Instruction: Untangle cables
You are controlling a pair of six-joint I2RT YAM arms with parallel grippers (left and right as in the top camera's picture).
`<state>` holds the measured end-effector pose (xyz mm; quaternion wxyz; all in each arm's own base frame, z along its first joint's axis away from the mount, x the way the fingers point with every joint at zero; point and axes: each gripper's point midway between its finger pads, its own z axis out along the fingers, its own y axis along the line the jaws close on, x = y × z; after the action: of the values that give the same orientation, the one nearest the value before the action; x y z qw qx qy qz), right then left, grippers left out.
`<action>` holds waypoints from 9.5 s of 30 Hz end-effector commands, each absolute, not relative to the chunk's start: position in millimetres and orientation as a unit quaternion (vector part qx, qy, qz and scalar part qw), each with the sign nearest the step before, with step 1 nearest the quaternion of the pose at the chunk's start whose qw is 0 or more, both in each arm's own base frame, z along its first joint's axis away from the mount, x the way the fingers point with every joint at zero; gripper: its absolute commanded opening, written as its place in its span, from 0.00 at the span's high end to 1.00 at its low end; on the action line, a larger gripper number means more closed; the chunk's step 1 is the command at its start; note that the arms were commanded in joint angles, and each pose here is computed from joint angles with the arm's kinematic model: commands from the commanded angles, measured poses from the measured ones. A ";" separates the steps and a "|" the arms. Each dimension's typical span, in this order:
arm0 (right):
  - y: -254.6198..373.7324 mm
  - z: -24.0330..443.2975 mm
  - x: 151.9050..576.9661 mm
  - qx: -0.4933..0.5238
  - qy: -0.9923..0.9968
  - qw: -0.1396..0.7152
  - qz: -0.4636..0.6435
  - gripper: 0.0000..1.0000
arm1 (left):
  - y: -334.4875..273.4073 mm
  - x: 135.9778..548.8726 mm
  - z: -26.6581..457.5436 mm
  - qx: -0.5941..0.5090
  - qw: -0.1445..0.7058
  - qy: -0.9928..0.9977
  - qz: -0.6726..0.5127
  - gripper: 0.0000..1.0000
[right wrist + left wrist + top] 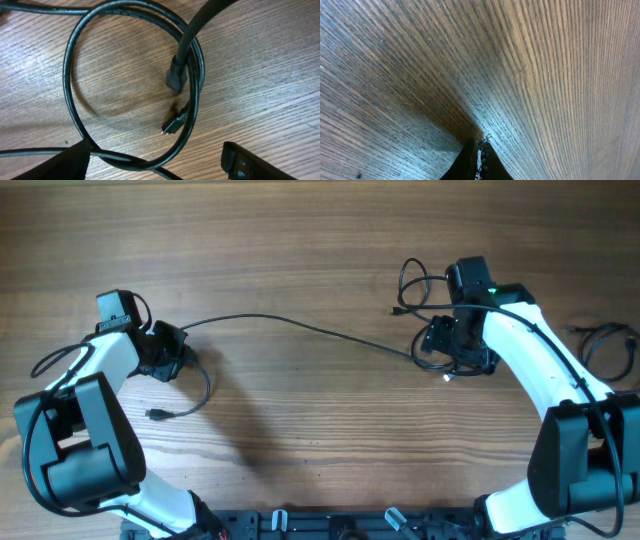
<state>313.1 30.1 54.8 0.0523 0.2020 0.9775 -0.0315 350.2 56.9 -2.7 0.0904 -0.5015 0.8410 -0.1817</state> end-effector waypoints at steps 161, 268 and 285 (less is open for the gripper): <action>-106.7 41.3 357.6 0.344 0.891 0.210 0.208 0.87 | 26.8 338.6 -50.1 -0.371 -0.019 0.928 -0.012 0.96; 100.4 53.9 405.3 0.020 0.957 0.047 0.287 0.61 | -151.3 378.7 42.9 -0.154 0.156 0.972 -0.082 0.96; 117.3 52.6 391.2 0.012 0.958 0.018 0.285 0.09 | -183.9 370.7 70.9 -0.040 0.174 0.979 -0.104 0.00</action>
<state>389.3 108.4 45.3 0.0092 0.0234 0.9603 0.2779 363.9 -176.9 44.2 0.1429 -0.0960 0.9811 -0.0885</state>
